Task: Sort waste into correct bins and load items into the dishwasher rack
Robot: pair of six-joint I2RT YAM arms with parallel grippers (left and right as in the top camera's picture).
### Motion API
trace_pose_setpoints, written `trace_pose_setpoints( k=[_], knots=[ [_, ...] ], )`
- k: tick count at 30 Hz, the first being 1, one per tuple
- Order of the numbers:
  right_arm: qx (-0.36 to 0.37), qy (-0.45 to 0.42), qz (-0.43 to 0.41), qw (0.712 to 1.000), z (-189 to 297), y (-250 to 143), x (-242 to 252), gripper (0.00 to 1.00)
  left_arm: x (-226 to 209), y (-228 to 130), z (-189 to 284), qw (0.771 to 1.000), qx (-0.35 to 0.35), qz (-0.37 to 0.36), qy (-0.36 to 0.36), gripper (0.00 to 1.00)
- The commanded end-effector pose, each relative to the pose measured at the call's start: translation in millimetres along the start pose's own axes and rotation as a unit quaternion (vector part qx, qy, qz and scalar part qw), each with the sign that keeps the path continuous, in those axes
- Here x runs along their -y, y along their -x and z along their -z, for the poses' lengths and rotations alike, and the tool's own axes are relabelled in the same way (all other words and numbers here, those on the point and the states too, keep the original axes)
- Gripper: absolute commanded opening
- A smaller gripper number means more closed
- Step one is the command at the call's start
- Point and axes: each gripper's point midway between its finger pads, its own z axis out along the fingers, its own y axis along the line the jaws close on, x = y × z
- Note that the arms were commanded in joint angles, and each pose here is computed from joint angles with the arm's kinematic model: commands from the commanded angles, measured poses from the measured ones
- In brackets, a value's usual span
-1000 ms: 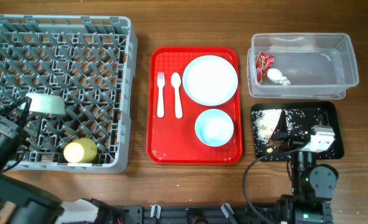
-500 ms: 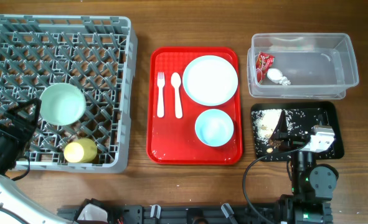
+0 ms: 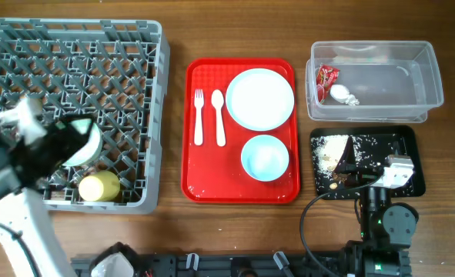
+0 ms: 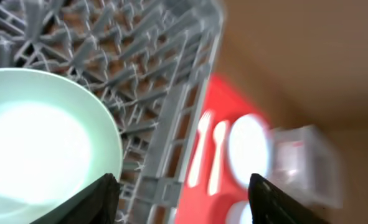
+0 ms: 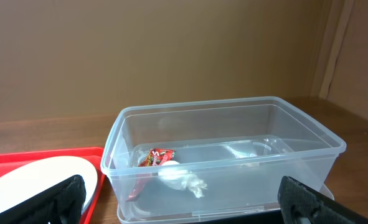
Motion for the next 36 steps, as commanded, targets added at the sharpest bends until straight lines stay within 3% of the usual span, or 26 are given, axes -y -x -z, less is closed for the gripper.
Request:
trace_pose_setpoints(
  k=[1, 7, 15, 17, 19, 22, 24, 30, 34, 35, 36],
  knots=[
    [0.002, 0.001, 0.004, 1.000, 0, 1, 0, 1.00, -2, 16, -4, 0.981, 0.034, -0.053, 0.183, 0.72],
    [0.002, 0.001, 0.004, 1.000, 0, 1, 0, 1.00, -13, 2, -28, 0.937, 0.031, -0.081, 0.339, 0.66],
    [0.002, 0.001, 0.004, 1.000, 0, 1, 0, 1.00, -58, -31, -75, 0.904, -0.073, -0.062, 0.417, 0.46],
    [0.002, 0.001, 0.004, 1.000, 0, 1, 0, 0.99, -60, -33, -76, 0.902, -0.076, -0.056, 0.421, 0.33],
    [0.002, 0.001, 0.004, 1.000, 0, 1, 0, 1.00, -55, -29, -73, 0.905, -0.066, -0.055, 0.416, 0.27],
    [0.002, 0.001, 0.004, 1.000, 0, 1, 0, 1.00, -45, -21, -62, 0.910, -0.051, -0.055, 0.407, 0.38],
    [0.002, 0.001, 0.004, 1.000, 0, 1, 0, 1.00, -38, -17, -53, 0.914, -0.037, -0.055, 0.399, 0.40],
    [0.002, 0.001, 0.004, 1.000, 0, 1, 0, 1.00, -40, -28, -54, 0.915, -0.060, -0.050, 0.397, 0.07],
    [0.002, 0.001, 0.004, 1.000, 0, 1, 0, 1.00, -40, -28, -54, 0.914, -0.061, -0.050, 0.398, 0.09],
    [0.002, 0.001, 0.004, 1.000, 0, 1, 0, 1.00, -40, -28, -54, 0.914, -0.061, -0.050, 0.397, 0.24],
    [0.002, 0.001, 0.004, 1.000, 0, 1, 0, 1.00, -40, -28, -54, 0.914, -0.061, -0.050, 0.397, 0.30]
  ],
)
